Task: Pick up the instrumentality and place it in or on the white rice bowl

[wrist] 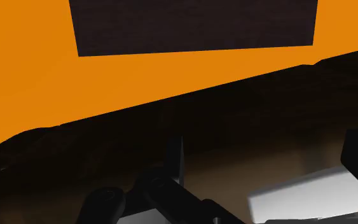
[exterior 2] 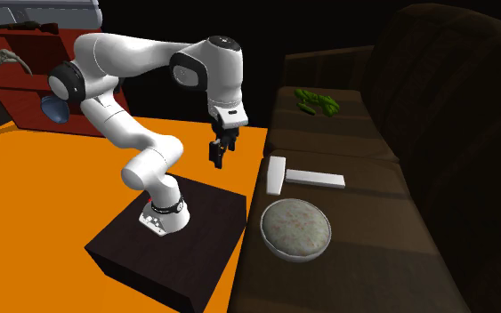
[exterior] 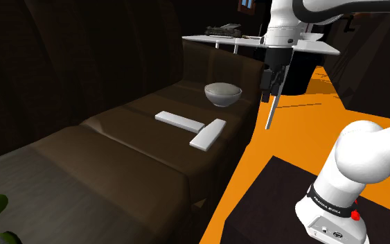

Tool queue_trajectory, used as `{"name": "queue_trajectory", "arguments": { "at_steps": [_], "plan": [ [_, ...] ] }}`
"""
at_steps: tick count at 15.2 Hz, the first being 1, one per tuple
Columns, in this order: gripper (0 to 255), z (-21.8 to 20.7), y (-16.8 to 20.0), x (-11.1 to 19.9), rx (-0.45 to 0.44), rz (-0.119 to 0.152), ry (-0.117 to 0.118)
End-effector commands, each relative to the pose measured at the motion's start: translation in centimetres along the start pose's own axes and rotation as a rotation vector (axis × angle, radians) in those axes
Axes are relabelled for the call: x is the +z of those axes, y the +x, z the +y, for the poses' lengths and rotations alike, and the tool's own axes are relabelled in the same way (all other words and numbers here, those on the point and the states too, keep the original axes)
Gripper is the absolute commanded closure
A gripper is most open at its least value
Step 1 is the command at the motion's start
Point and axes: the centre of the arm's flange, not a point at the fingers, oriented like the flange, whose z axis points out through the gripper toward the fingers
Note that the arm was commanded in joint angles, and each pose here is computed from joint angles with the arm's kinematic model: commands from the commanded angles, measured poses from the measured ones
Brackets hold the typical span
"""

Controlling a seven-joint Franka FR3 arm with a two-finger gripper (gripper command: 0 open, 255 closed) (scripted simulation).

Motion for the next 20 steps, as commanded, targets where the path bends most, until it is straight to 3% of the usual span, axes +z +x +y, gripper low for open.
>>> {"name": "queue_trajectory", "arguments": {
  "at_steps": [1, 10, 17, 20],
  "plan": [
    [0, 0.0, 0.0, 0.0, 0.000, 0.000, 0.000],
    [0, -7.9, 5.8, 5.1, 0.783, 0.047, 0.033],
    [0, -9.8, 13.4, 8.6, 1.387, 0.083, 0.058],
    [0, -9.8, 13.6, 10.2, 1.387, 0.083, 0.058]
  ]
}}
